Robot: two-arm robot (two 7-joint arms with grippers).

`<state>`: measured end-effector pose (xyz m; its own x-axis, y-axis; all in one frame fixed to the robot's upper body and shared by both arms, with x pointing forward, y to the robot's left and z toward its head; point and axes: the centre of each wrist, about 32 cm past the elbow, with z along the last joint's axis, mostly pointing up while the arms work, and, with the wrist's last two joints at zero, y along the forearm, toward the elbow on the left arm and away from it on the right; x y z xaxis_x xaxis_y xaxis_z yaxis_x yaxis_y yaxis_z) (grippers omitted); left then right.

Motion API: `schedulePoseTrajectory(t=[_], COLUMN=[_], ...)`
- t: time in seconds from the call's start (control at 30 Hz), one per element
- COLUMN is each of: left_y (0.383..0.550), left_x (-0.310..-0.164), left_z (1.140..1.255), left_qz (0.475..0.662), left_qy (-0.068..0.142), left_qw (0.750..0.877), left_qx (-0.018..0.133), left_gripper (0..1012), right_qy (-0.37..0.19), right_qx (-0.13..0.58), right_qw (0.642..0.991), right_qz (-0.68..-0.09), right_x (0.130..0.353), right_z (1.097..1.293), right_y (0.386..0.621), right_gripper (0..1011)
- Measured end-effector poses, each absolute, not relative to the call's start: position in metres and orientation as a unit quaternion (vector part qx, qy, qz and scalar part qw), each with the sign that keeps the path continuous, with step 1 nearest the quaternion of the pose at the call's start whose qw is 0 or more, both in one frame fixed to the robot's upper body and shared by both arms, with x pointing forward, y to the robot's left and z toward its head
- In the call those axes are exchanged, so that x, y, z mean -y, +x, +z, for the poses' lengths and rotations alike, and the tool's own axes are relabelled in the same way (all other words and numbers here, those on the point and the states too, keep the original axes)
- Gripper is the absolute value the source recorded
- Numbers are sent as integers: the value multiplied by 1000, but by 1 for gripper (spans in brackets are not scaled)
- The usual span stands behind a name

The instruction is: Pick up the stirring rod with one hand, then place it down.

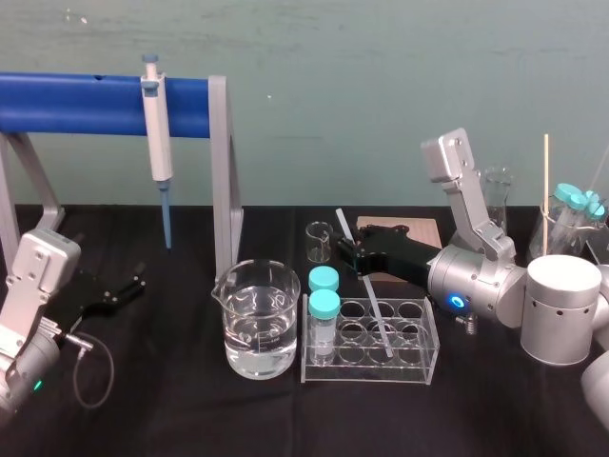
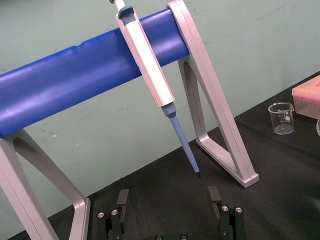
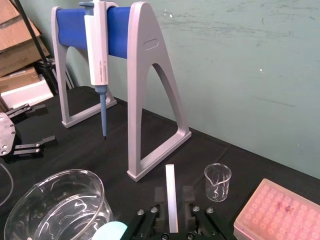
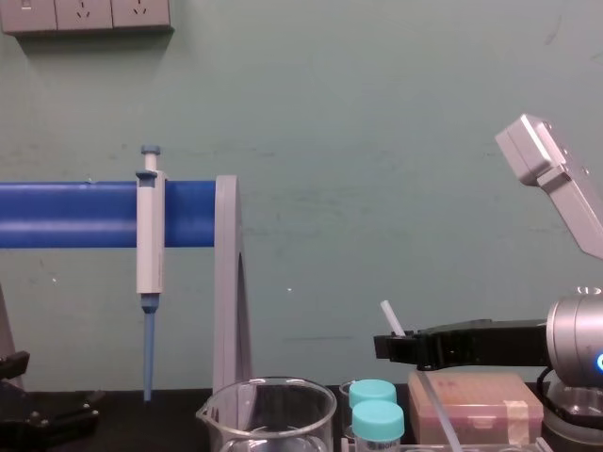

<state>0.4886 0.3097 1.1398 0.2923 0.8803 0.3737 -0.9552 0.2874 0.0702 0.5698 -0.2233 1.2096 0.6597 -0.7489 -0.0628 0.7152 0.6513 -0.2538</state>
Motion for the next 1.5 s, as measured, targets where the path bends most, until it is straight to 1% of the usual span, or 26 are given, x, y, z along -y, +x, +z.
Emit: schedulePoseTrajectory(t=[0.03,0.13,0.23,0.43,0.6,0.63,0.73,0.87,0.9,0.93,1.03,1.07,1.1,1.2,1.27,1.4,1.5], left_y=[489,489,489,489,489,489,489,489,489,489,489,489,489,489,489,489,489], left_x=[-310,-310,-310,-310,-310,-310,-310,-310,-310,-310,-310,-310,-310,-310,-310,-310,-310], left_z=[1140,1140,1140,1140,1140,1140,1140,1140,1140,1140,1140,1140,1140,1140,1140,1140,1140], left_qz=[580,580,580,580,580,580,580,580,580,580,580,580,580,580,580,580,580], left_qy=[141,141,141,141,141,141,141,141,141,141,142,141,141,142,141,141,142], left_qw=[791,791,791,791,791,791,791,791,791,791,791,791,791,791,791,791,791], left_qx=[132,132,132,132,133,132,132,132,132,132,132,133,132,132,132,132,132], left_gripper=[1000,1000,1000,1000,1000,1000,1000,1000,1000,1000,1000,1000,1000,1000,1000,1000,1000], right_qy=[-104,-104,-104,-82,-59,-52,-37,11,11,29,72,72,89,111,129,139,135], right_qx=[-81,-81,-81,-57,0,21,45,64,64,66,71,71,76,88,101,117,123], right_qw=[905,905,905,909,910,909,907,903,903,901,896,896,893,888,883,878,876], right_qz=[-404,-404,-404,-405,-409,-412,-416,-424,-424,-428,-433,-433,-435,-437,-439,-442,-447], right_x=[223,223,223,223,223,224,226,231,231,232,235,235,236,238,240,244,247], right_z=[1210,1210,1210,1207,1202,1200,1197,1191,1191,1191,1196,1196,1201,1209,1219,1232,1239], right_y=[570,570,570,567,558,554,547,536,536,533,530,530,530,531,531,533,535], right_gripper=[247,137,71,71,71,71,71,71,71,71,71,71,71,70,71,71,71])
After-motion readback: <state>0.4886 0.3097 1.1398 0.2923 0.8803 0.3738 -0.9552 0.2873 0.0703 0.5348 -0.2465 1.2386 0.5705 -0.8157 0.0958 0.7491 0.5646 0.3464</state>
